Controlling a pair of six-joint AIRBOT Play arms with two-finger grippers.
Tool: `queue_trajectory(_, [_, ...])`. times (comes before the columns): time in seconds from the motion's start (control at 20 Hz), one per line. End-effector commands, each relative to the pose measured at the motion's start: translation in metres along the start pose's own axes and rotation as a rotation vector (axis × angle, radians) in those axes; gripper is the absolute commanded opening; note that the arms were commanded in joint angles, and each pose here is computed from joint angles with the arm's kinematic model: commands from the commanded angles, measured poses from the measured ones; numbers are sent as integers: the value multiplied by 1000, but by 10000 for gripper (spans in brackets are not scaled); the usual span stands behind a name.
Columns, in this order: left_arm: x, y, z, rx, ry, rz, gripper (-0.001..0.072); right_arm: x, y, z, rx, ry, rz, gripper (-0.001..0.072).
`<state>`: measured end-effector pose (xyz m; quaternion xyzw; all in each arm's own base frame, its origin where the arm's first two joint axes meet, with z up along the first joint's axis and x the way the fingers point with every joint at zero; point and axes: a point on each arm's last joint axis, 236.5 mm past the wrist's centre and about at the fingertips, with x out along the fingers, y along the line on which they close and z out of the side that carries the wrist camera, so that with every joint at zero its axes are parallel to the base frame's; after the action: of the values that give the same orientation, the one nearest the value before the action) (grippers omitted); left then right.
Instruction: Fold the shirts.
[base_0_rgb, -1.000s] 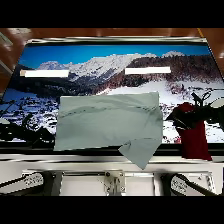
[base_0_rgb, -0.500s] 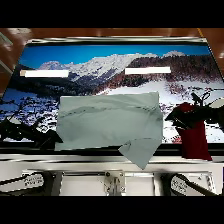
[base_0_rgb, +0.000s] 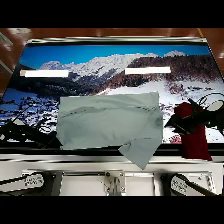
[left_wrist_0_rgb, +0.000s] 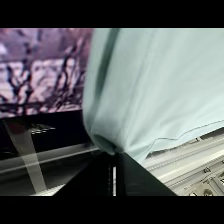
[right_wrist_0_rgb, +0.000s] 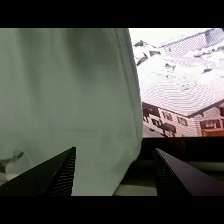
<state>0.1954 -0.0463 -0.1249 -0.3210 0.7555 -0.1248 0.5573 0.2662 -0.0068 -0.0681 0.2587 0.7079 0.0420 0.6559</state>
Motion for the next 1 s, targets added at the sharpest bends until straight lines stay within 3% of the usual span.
queue_trajectory(0.0, [-2, -6, -5, 38, 9, -16, 36, 19, -10, -33, 7, 105, -8, 634])
queue_trajectory(0.45, [-7, -12, -3, 51, -20, -24, 36, 77, -7, -56, 153, 66, 90, 630])
queue_trajectory(0.55, [-7, -15, -1, 49, -25, -36, 36, 83, -9, -53, 173, 40, 90, 494])
queue_trajectory(0.65, [-7, -17, 2, 45, -39, -42, 36, 83, -4, -51, 176, 30, 115, 478])
queue_trajectory(0.7, [-7, -17, 5, 44, -52, -43, 36, 83, -1, -51, 173, 29, 129, 275])
queue_trajectory(0.75, [-8, -17, 8, 41, -67, -44, 36, 82, 6, -49, 157, 25, 159, 127])
queue_trajectory(0.8, [-9, -18, 12, 44, -81, -43, 36, 78, 19, -47, 113, 19, 211, 61])
queue_trajectory(0.95, [-33, -25, 37, 108, -186, -13, 35, 47, 68, -20, 50, -46, 402, 64])
